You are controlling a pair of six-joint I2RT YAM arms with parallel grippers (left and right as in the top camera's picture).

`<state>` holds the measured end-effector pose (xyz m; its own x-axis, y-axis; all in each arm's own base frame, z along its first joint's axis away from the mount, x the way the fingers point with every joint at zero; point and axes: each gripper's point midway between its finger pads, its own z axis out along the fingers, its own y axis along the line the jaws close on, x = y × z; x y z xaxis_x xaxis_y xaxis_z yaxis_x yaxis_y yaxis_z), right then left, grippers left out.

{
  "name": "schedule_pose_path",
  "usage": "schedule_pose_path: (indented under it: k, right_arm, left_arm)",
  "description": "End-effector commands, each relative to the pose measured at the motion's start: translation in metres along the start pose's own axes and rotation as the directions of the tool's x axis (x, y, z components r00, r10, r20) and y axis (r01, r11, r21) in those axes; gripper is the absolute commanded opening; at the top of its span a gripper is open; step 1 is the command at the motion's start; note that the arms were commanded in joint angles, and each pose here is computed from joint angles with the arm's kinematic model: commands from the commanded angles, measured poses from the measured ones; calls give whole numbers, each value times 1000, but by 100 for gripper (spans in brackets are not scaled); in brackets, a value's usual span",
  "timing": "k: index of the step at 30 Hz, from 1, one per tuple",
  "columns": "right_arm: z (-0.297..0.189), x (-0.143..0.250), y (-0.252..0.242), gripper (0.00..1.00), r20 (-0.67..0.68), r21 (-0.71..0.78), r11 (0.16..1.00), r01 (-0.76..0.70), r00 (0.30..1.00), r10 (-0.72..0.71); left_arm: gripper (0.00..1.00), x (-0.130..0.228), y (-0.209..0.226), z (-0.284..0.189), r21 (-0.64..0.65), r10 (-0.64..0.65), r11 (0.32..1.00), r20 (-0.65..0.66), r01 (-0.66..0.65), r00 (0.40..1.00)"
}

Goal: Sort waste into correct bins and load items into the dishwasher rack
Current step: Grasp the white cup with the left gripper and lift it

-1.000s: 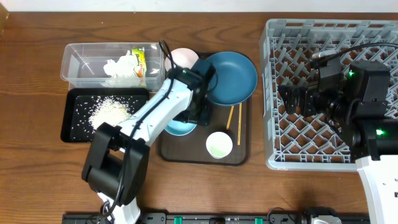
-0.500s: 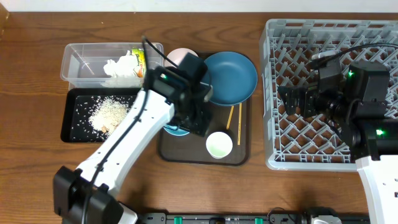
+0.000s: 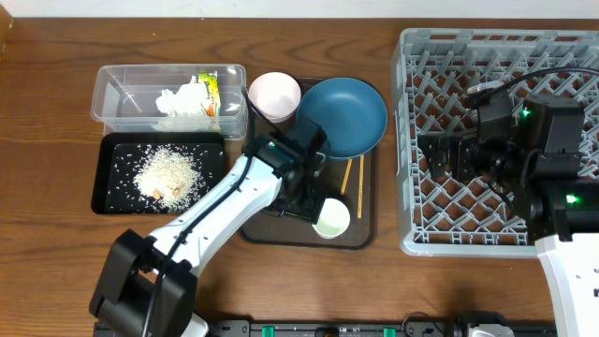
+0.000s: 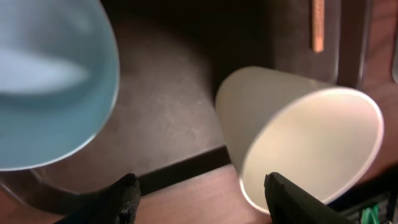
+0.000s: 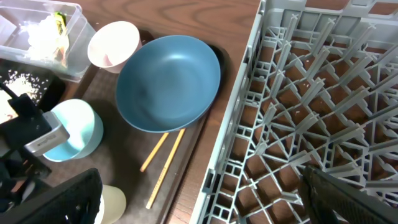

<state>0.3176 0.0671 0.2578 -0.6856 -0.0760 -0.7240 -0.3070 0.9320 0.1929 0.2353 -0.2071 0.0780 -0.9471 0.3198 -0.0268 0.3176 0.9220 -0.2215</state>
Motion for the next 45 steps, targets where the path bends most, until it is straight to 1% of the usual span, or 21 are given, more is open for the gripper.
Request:
schedule_pose_path:
  k: [1, 3, 9, 11, 13, 16, 26, 30, 33, 35, 37, 40, 42, 45]
  right_arm:
    - [-4, -6, 1, 99, 16, -3, 1000, 5, 1000, -5]
    - [-4, -7, 1, 99, 17, -4, 1000, 6, 1000, -6]
    - [-4, -6, 1, 99, 16, -3, 1000, 5, 1000, -5]
    - [-4, -6, 1, 99, 14, -3, 1000, 4, 1000, -4]
    - [-4, -5, 1, 99, 11, -4, 1000, 4, 1000, -3]
    - [-4, -5, 1, 99, 10, -4, 1000, 3, 1000, -3]
    - [-4, -5, 0, 99, 10, 3, 1000, 4, 1000, -4]
    - [-4, -5, 0, 99, 12, 3, 1000, 4, 1000, -4]
    - [-4, -6, 0, 99, 13, 3, 1000, 4, 1000, -4]
    - [-4, -6, 0, 99, 12, 3, 1000, 4, 1000, -4]
    - [-4, -6, 0, 99, 12, 3, 1000, 4, 1000, -4]
    - [-4, -5, 0, 99, 10, 2, 1000, 3, 1000, -3]
    - [-4, -5, 2, 99, 10, -9, 1000, -1, 1000, 1]
    - [-5, -8, 14, 99, 25, -77, 997, 5, 1000, -3]
  left_arm:
    - [67, -1, 1, 6, 2, -46, 999, -2, 46, 999]
    - [66, -3, -4, 9, 24, -41, 999, 1, 41, 999]
    - [62, 0, -11, 25, 13, -17, 1000, -36, 17, 999]
    - [57, 3, -12, 32, 2, -11, 1000, -60, 11, 998]
    - [49, 5, -12, 37, -4, -15, 1000, -76, 15, 997]
    - [41, 6, -11, 37, -6, -34, 999, -79, 33, 996]
    - [40, -8, -8, 12, 16, -81, 997, -12, 81, 997]
    - [35, -10, -10, 9, 24, -90, 996, 8, 89, 996]
    - [22, -8, -13, 11, 23, -89, 996, 2, 89, 996]
    - [9, -7, -19, 12, 26, -77, 997, 3, 77, 997]
    - [6, -7, -23, 13, 28, -63, 998, 5, 63, 998]
    - [6, -6, -31, 15, 33, -37, 999, 10, 36, 999]
    - [6, -7, -32, 13, 44, -47, 998, 14, 46, 999]
    - [6, -18, -35, -6, 151, -91, 985, 33, 85, 995]
